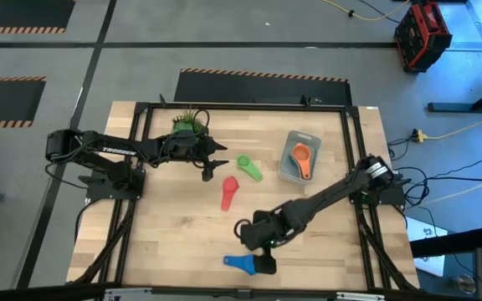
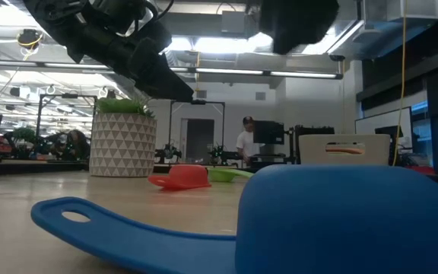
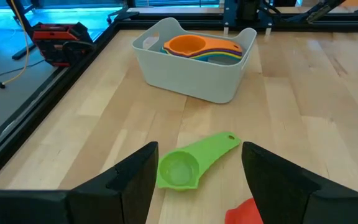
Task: Nest measuring cups in basket
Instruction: Stack the blue measuring cup on top of the orange measuring cup in the gray bin
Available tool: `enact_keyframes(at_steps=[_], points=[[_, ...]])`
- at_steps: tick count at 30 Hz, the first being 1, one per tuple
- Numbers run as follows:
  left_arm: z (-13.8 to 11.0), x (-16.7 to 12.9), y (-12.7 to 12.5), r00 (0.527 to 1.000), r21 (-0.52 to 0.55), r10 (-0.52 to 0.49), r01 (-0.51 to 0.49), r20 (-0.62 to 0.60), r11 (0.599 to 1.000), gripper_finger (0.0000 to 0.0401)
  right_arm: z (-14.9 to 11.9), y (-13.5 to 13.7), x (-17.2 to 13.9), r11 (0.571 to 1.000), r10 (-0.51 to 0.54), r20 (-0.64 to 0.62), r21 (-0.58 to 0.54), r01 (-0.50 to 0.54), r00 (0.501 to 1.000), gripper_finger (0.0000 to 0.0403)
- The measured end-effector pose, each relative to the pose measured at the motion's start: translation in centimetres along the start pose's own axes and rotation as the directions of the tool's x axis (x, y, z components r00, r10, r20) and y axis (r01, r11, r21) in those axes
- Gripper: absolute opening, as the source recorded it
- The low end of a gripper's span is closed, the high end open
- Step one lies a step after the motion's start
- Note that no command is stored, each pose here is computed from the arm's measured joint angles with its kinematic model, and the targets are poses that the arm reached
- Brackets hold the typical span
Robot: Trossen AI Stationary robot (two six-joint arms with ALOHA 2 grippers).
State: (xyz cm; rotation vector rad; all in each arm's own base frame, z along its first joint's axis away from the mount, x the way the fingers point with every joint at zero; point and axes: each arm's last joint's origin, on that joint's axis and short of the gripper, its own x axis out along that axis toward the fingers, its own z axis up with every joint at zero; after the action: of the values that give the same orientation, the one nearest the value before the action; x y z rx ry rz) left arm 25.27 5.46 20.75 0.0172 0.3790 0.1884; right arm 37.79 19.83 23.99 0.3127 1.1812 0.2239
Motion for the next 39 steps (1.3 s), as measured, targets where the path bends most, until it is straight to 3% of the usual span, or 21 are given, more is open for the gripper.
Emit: enact_keyframes(at_steps=[5,10,20,26,39], points=[[0.0,0.0,0.0,1.000,0.000,0.000,0.000,-0.001,1.000,0.0227,-0.8,0.3,2.4,0.999,-0.029,-0.048,-0.018,0.029,0.998,0.0354],[0.0,0.0,0.0,1.000,0.000,0.000,0.000,0.000,1.000,0.0227,-1.5,0.8,4.7,0.988,-0.097,-0.036,-0.120,0.092,0.995,0.0354],[0.0,0.0,0.0,1.000,0.000,0.000,0.000,-0.001,1.000,0.0227,-2.9,2.1,7.6,0.957,-0.126,-0.017,-0.267,0.117,0.992,0.0354],[0.0,0.0,0.0,1.000,0.000,0.000,0.000,0.000,1.000,0.0227,-3.0,2.5,7.6,0.947,-0.154,0.019,-0.283,0.153,0.988,0.0354],[0.0,0.0,0.0,1.000,0.000,0.000,0.000,-0.001,1.000,0.0227,-3.8,2.2,10.7,0.932,-0.185,0.009,-0.317,0.178,0.983,0.0348]])
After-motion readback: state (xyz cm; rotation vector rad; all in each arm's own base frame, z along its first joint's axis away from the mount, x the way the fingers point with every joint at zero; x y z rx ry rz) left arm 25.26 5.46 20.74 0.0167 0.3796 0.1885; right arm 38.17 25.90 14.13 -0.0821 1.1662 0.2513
